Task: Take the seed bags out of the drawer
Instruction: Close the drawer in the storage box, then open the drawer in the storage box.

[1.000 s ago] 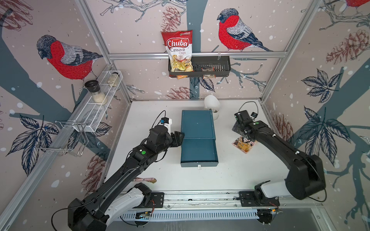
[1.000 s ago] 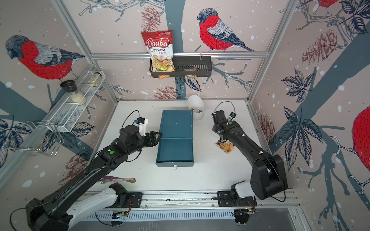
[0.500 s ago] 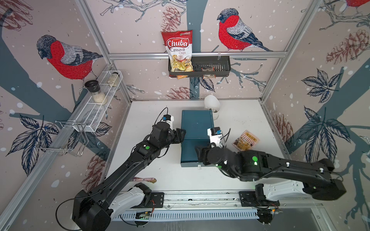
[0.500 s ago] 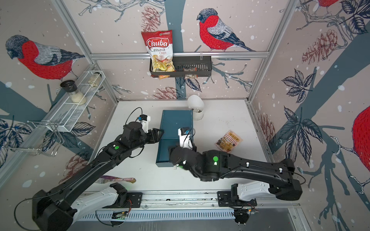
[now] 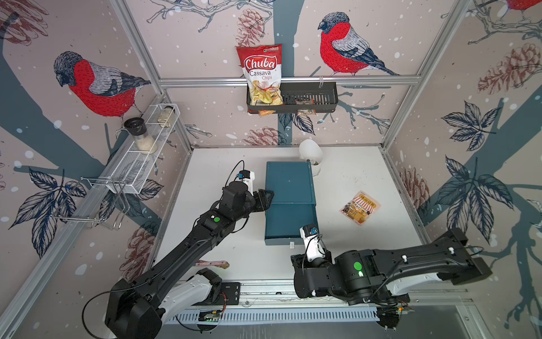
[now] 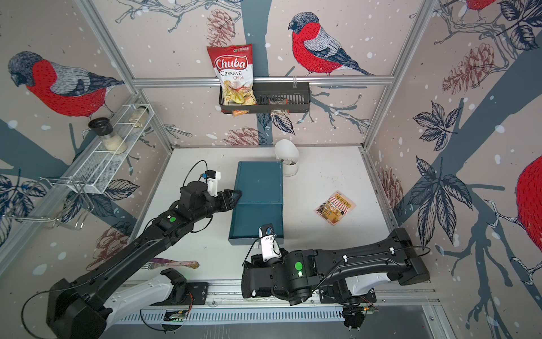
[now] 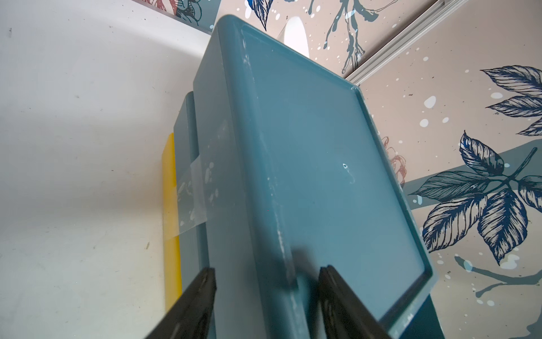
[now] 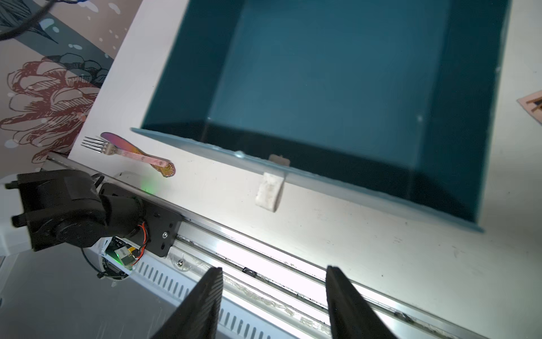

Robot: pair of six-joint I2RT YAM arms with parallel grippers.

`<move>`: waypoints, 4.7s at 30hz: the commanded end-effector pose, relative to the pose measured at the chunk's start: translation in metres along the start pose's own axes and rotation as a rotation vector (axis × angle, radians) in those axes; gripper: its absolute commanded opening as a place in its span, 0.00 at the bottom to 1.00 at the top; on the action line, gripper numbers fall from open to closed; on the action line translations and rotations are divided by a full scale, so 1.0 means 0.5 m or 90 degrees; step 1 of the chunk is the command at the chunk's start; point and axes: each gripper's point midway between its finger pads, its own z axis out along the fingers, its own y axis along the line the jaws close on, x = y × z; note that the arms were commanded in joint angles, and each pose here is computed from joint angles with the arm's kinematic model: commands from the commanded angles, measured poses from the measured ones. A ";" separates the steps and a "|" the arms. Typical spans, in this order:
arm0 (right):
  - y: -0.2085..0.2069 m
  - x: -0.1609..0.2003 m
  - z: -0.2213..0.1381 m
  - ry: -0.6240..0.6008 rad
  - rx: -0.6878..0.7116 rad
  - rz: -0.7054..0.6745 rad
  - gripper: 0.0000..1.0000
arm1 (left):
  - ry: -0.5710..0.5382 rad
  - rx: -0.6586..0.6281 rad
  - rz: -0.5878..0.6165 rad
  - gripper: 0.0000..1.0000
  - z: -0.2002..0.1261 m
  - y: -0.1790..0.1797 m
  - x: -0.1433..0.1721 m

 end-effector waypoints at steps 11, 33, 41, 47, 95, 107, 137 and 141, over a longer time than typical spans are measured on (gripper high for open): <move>0.018 -0.066 0.067 0.002 -0.012 0.043 0.46 | 0.040 -0.022 0.030 0.58 -0.005 0.025 0.039; -0.022 -0.184 0.159 -0.065 0.088 0.031 0.37 | 0.058 -0.025 0.072 0.48 -0.010 0.028 0.050; -0.031 -0.219 0.182 -0.093 0.096 0.068 0.36 | 0.054 -0.027 0.081 0.48 -0.019 0.031 0.052; -0.051 -0.224 0.186 -0.100 0.121 0.079 0.37 | 0.054 -0.026 0.082 0.48 -0.021 0.035 0.058; -0.116 -0.257 0.164 -0.150 0.068 0.181 0.55 | 0.006 -0.007 0.057 0.61 -0.036 0.004 0.012; -0.050 -0.151 0.182 -0.157 -0.038 0.211 0.65 | 0.021 0.020 0.014 0.58 -0.021 0.008 0.040; -0.085 -0.164 0.250 -0.247 -0.253 0.341 0.35 | 0.027 0.011 0.015 0.54 -0.027 0.022 0.057; -0.094 -0.170 0.255 -0.255 -0.246 0.349 0.35 | 0.034 0.014 0.019 0.54 -0.025 0.021 0.061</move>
